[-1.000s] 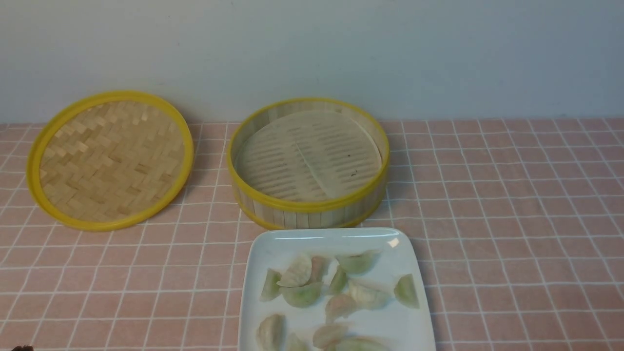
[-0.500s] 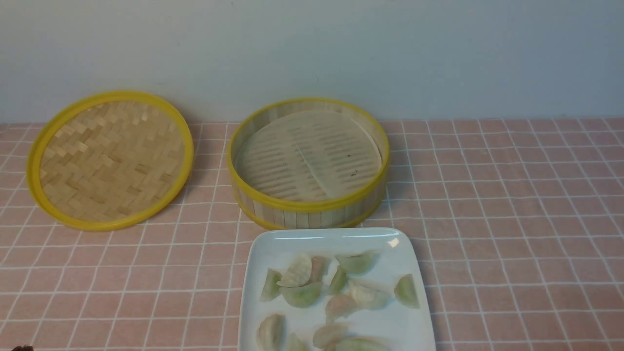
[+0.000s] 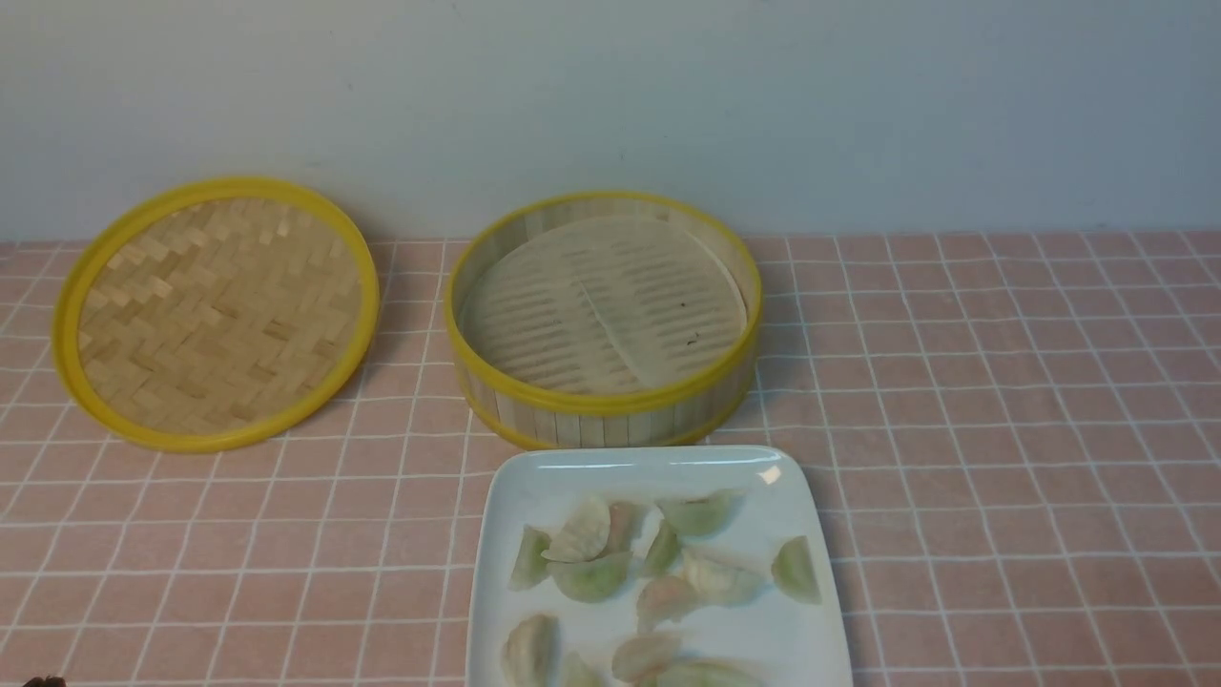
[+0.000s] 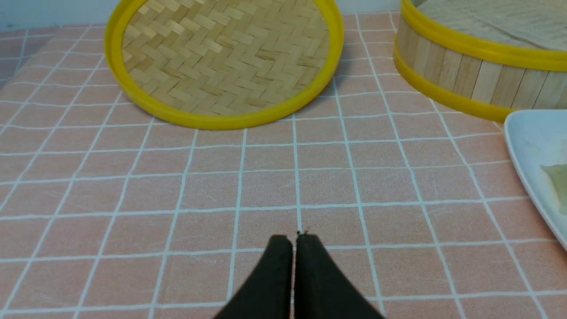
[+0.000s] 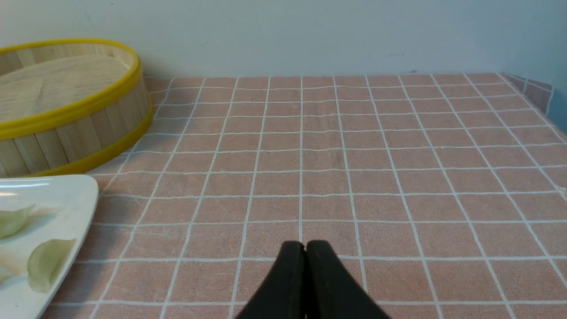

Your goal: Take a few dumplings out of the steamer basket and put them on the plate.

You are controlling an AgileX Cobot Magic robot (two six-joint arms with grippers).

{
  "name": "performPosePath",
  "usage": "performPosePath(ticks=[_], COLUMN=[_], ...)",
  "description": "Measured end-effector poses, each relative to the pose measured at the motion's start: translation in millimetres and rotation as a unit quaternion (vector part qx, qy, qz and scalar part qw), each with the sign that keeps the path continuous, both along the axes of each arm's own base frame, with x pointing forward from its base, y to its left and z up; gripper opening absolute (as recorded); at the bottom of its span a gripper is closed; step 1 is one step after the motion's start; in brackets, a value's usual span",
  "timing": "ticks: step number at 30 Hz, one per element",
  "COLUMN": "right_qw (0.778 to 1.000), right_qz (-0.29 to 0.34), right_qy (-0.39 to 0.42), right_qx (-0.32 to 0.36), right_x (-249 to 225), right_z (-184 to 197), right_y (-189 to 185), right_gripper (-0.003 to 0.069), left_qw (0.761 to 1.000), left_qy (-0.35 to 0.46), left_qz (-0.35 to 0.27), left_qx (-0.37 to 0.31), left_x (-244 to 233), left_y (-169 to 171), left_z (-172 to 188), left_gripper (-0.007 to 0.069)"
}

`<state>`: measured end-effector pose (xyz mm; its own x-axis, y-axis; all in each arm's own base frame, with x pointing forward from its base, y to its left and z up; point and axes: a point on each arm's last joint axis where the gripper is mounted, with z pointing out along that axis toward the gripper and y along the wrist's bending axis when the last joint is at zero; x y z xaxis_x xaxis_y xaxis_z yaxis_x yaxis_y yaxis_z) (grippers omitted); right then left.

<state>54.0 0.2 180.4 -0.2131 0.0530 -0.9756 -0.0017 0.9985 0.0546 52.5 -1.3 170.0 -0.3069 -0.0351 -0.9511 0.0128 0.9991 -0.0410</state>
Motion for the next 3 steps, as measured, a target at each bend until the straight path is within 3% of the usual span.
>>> performPosePath(ticks=[3], right_qw=[1.0], right_qz=[0.0], right_qy=[0.0], right_qx=[0.0], right_x=[0.0], right_z=[0.0], right_y=[0.0], right_gripper=[-0.0014], left_qw=[1.0], left_qy=[0.0], left_qz=[0.0], left_qx=[0.0], left_x=[0.0], left_y=[0.0], left_z=[0.0], left_gripper=[-0.0006])
